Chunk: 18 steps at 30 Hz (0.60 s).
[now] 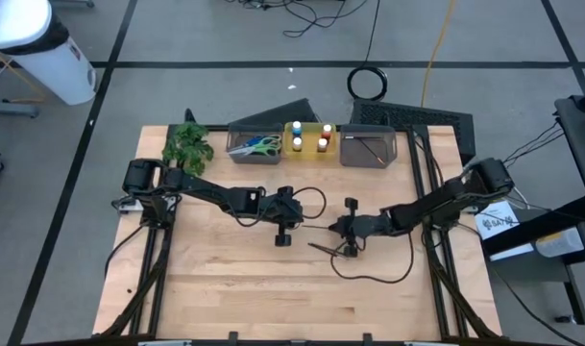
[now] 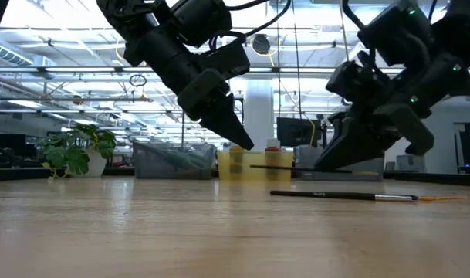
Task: Pick & Place Paint Supplies
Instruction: Put the top gold paintbrush into the right black bin
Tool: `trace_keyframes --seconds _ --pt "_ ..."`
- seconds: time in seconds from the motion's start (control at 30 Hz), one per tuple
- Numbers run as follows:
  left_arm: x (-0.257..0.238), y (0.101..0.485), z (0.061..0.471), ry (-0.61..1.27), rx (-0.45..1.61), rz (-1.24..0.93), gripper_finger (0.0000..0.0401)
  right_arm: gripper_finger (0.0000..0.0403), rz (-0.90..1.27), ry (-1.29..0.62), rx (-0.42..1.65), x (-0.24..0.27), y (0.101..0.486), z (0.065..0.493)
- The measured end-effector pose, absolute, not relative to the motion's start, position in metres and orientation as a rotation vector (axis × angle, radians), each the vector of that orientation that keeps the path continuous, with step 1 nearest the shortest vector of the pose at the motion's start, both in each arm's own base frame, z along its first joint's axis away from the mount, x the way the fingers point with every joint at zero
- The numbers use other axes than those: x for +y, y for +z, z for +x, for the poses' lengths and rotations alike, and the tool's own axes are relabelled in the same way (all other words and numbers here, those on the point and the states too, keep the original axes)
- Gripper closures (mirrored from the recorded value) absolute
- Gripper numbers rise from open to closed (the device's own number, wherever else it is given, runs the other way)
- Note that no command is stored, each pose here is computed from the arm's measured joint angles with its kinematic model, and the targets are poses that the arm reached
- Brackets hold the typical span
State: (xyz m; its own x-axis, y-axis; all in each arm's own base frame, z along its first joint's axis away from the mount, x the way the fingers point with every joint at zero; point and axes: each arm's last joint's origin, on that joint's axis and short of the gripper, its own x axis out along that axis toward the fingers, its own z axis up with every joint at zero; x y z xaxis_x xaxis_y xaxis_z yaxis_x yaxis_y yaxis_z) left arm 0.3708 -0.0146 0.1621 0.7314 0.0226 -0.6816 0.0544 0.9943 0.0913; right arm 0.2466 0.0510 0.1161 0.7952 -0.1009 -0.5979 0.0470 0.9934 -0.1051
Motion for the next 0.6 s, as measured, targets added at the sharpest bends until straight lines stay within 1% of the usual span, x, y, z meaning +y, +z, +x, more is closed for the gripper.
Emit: trace_keyframes --seconds 0.2,0.47,0.6 --pt "-0.015 0.162 0.371 -0.017 0.748 0.106 0.0391 0.0403 -0.079 -0.122 0.591 0.046 0.126 0.234" --pt "-0.015 0.164 0.372 -0.017 0.730 0.106 0.0391 0.0402 -0.039 -0.224 0.576 0.022 0.136 0.213" --pt "-0.014 0.164 0.372 -0.017 0.726 0.109 0.0391 0.0402 -0.058 -0.266 0.511 0.008 0.152 0.207"
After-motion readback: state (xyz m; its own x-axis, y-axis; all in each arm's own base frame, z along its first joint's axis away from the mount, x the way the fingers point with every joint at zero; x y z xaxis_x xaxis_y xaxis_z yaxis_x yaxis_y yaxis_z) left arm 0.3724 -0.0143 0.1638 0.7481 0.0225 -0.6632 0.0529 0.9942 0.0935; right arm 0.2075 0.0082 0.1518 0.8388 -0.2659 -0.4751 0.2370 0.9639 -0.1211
